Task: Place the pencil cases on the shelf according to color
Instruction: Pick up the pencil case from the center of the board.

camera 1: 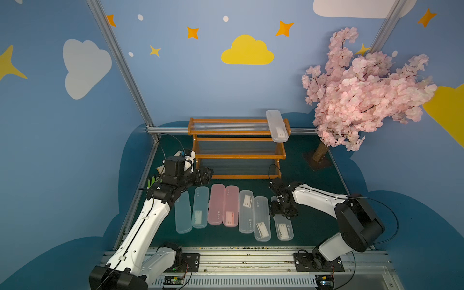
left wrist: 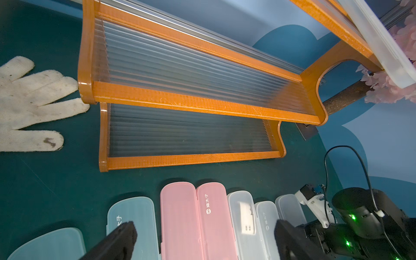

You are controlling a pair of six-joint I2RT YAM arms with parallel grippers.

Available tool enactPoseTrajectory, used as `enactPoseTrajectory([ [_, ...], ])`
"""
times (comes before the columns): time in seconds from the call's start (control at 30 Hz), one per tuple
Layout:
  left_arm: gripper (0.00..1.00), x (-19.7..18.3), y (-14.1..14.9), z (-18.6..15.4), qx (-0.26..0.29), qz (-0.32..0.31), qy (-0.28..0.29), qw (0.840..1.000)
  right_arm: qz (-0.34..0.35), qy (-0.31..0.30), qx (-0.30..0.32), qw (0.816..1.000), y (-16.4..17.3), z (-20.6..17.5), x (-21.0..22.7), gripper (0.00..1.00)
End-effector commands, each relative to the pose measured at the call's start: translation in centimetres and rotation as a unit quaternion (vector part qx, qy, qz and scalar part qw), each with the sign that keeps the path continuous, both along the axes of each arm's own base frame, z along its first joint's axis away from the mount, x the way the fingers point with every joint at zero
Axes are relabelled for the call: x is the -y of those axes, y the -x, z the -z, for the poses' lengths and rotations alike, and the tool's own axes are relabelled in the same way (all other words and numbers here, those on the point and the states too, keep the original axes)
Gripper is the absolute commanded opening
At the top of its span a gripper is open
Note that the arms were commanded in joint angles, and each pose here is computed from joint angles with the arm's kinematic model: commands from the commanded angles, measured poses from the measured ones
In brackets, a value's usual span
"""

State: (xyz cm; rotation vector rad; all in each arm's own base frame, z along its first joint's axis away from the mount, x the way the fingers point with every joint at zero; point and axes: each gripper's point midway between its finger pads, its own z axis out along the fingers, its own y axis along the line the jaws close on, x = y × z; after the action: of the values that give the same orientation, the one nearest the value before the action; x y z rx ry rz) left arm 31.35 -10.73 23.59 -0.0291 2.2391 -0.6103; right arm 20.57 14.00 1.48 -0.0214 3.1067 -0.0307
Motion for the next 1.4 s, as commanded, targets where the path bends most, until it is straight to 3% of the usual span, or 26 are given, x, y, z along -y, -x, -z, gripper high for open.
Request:
enactPoseTrajectory([
  [0.0,1.0,0.1,0.3,0.5,-0.008,0.007,-0.002,1.0,-0.004,0.024,0.023,0.999,-1.9,-0.7,1.1,0.82],
  [0.27,1.0,0.1,0.3,0.5,-0.007,0.007,-0.002,1.0,-0.018,0.015,0.063,0.998,-5.4,-2.9,1.4,0.67],
  [0.3,1.0,0.1,0.4,0.4,-0.006,0.007,-0.002,1.0,-0.019,0.014,0.064,0.998,-5.7,-3.0,1.3,0.69],
  [0.43,1.0,0.1,0.5,0.3,-0.004,0.006,-0.002,1.0,-0.011,0.019,0.073,0.997,-6.2,-4.0,1.7,0.91],
  [0.5,1.0,0.1,0.6,0.2,-0.003,0.006,-0.002,1.0,-0.004,0.02,0.074,0.997,-5.9,-4.4,1.9,0.95],
  [0.67,1.0,0.2,0.6,0.1,-0.002,0.007,0.002,1.0,0.027,0.027,0.086,0.996,-4.1,-5.8,3.4,0.97],
  [0.83,1.0,0.2,0.6,-0.1,0.003,0.008,0.003,1.0,0.026,-0.019,0.11,0.993,-0.7,-7.3,3.1,0.96],
  [0.93,1.0,0.2,0.6,-0.2,0.004,0.007,0.005,1.0,0.026,-0.049,0.108,0.993,0.7,-6.6,2.5,0.96],
  [1.07,1.0,0.2,0.6,-0.1,0.003,0.006,0.006,1.0,0.037,-0.044,0.086,0.995,1.9,-4.8,2.9,0.97],
  [1.37,1.0,0.2,0.6,-0.3,0.006,0.007,0.006,1.0,0.019,-0.049,0.061,0.997,1.8,-2.6,1.7,0.99],
])
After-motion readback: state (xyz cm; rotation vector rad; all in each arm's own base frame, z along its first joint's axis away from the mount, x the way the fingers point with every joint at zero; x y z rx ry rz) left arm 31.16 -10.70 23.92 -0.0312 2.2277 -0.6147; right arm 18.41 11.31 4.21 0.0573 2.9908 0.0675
